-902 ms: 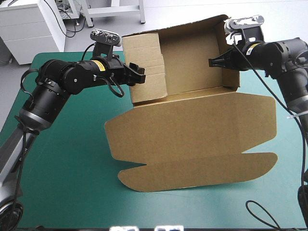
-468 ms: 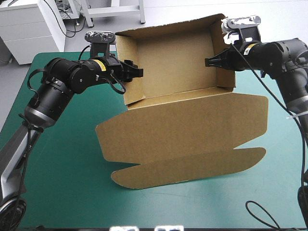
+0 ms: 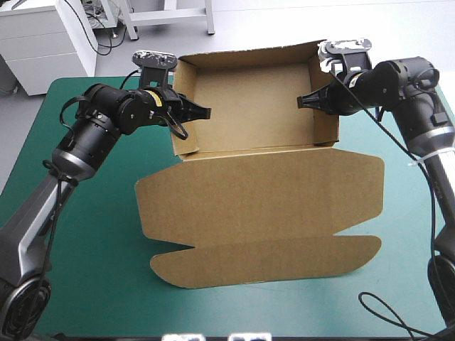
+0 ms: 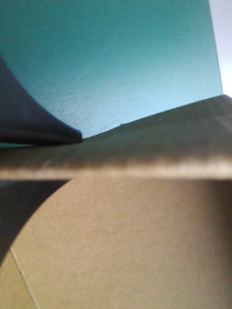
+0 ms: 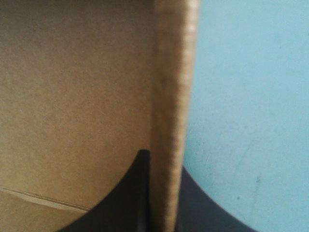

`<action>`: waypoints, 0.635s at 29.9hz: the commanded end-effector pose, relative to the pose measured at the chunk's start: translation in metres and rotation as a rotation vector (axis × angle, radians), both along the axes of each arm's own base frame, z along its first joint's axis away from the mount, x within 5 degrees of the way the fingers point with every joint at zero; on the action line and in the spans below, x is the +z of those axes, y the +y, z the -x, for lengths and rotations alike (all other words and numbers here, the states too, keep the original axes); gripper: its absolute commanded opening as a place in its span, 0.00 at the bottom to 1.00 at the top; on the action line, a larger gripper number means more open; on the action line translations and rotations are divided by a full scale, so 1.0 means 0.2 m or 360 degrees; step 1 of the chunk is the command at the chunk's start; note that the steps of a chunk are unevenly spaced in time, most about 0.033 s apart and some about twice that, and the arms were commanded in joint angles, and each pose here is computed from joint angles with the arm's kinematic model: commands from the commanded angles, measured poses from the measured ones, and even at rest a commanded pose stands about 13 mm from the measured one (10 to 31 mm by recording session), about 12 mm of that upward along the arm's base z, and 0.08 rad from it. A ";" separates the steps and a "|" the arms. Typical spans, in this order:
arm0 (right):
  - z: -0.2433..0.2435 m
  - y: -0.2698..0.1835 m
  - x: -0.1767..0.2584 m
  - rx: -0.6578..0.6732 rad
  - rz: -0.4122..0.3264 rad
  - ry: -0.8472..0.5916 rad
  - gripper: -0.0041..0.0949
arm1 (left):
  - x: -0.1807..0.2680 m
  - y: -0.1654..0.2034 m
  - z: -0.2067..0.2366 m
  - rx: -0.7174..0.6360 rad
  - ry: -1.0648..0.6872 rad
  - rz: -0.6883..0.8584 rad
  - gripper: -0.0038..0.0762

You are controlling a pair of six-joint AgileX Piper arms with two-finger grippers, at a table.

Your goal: Fold the box

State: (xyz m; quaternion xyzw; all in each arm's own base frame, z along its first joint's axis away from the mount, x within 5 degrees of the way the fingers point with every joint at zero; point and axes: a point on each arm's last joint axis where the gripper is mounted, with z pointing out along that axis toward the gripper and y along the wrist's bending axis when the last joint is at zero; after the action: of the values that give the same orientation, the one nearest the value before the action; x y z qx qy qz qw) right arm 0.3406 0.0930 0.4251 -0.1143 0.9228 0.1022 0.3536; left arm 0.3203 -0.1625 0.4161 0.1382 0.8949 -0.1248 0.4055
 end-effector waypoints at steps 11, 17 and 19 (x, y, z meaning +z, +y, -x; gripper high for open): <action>-0.18 0.05 -0.31 0.0065 0.0112 0.0404 0.03 | -0.20 -0.14 -0.21 -0.0186 0.0235 -0.0266 0.04; -0.25 0.07 -0.45 0.0057 0.0131 0.0542 0.03 | -0.36 -0.17 -0.28 -0.0229 0.0396 -0.0424 0.04; -0.27 0.07 -0.48 0.0036 0.0126 0.0577 0.03 | -0.41 -0.17 -0.30 -0.0227 0.0449 -0.0470 0.04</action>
State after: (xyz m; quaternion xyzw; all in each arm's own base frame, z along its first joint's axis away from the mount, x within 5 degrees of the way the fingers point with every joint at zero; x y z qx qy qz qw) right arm 0.3992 0.1069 0.3066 -0.1031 0.9805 0.0768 0.1488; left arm 0.3864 -0.1951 0.3086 0.1971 0.9572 -0.0427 0.2075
